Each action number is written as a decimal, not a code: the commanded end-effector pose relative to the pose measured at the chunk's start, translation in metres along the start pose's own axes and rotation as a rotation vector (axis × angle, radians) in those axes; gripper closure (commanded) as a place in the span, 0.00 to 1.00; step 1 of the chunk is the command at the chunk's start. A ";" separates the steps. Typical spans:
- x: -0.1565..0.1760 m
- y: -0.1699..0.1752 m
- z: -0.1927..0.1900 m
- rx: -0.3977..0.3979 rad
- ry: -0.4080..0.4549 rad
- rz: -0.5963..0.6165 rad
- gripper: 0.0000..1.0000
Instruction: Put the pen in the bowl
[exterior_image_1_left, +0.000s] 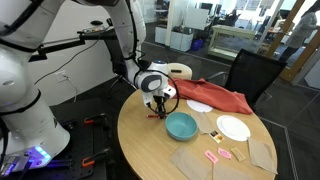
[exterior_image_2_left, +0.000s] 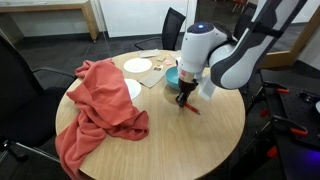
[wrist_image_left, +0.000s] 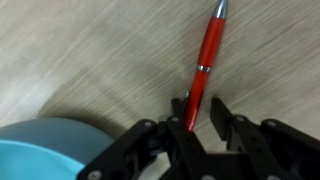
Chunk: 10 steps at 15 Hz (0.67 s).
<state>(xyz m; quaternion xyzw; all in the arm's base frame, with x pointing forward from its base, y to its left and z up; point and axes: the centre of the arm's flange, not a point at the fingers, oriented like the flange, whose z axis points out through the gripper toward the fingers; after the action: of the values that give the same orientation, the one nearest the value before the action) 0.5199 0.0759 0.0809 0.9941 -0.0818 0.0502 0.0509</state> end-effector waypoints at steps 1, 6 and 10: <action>0.004 -0.003 -0.001 -0.006 0.014 -0.017 0.95; 0.001 -0.016 -0.038 -0.014 0.054 -0.056 0.96; 0.012 -0.027 -0.084 0.002 0.118 -0.082 0.96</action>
<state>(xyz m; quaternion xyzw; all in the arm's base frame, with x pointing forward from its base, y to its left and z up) 0.5331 0.1045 0.1187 0.9930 -0.0509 0.0906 0.0566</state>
